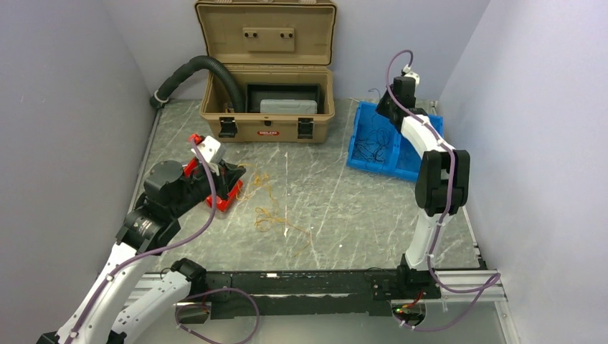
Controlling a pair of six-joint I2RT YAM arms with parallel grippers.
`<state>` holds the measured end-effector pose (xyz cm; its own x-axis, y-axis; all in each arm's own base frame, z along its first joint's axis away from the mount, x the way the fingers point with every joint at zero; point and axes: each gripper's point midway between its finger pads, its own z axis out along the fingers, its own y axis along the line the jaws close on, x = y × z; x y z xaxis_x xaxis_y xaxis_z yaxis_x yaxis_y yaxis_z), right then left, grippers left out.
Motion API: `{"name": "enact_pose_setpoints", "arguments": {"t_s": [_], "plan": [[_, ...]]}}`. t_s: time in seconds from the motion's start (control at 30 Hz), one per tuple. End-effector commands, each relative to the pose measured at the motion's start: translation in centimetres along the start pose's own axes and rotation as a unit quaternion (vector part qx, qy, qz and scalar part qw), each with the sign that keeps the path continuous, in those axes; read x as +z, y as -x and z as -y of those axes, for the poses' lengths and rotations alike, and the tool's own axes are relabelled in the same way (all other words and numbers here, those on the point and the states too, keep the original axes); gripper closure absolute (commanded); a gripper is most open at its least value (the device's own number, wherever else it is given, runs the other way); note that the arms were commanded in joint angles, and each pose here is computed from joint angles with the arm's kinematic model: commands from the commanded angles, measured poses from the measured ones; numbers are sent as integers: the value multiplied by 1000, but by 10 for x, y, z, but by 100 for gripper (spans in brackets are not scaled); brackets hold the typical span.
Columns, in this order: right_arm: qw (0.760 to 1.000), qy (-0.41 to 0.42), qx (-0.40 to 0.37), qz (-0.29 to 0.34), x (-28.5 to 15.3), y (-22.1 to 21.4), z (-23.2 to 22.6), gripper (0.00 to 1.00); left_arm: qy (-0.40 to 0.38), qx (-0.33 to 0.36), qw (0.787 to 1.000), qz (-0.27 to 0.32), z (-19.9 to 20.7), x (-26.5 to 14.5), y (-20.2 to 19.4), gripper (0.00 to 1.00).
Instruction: Untangle the cables
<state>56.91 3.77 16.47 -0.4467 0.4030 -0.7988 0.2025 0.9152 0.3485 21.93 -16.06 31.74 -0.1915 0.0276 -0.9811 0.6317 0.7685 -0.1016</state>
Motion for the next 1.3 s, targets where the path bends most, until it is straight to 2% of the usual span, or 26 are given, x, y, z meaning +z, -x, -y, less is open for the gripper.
{"name": "enact_pose_setpoints", "arguments": {"t_s": [0.0, 0.2, 0.43, 0.67, 0.83, 1.07, 1.13, 1.2, 1.27], "plan": [[998, -15, -2, 57, 6, 44, 9, 100, -6, 13, 1000, 12, 2, 0, 12, 100], [992, -3, -8, 124, 4, 65, 6, 100, -4, 16, 1000, 9, 1, 2, 16, 100], [990, 1, -34, 136, -8, 19, 4, 100, -6, 15, 1000, 7, 0, 6, 11, 100], [994, -13, -41, 103, -14, -23, 11, 100, -8, 17, 1000, 10, 2, 2, 11, 100], [996, -65, -47, 48, -14, -51, 19, 100, -6, 17, 1000, 11, 2, -2, 7, 100], [992, -121, -22, 12, -7, -78, 34, 99, -8, 18, 1000, 13, 3, -6, 8, 100], [992, -125, -20, 13, -6, -74, 34, 91, -7, 19, 1000, 13, 3, -8, 8, 100], [992, -127, -21, 9, -10, -73, 33, 76, -5, 19, 1000, 13, 3, -10, 7, 100], [992, -123, -20, 19, -15, -63, 29, 66, -5, 18, 1000, 12, 3, -10, 7, 100]]}}
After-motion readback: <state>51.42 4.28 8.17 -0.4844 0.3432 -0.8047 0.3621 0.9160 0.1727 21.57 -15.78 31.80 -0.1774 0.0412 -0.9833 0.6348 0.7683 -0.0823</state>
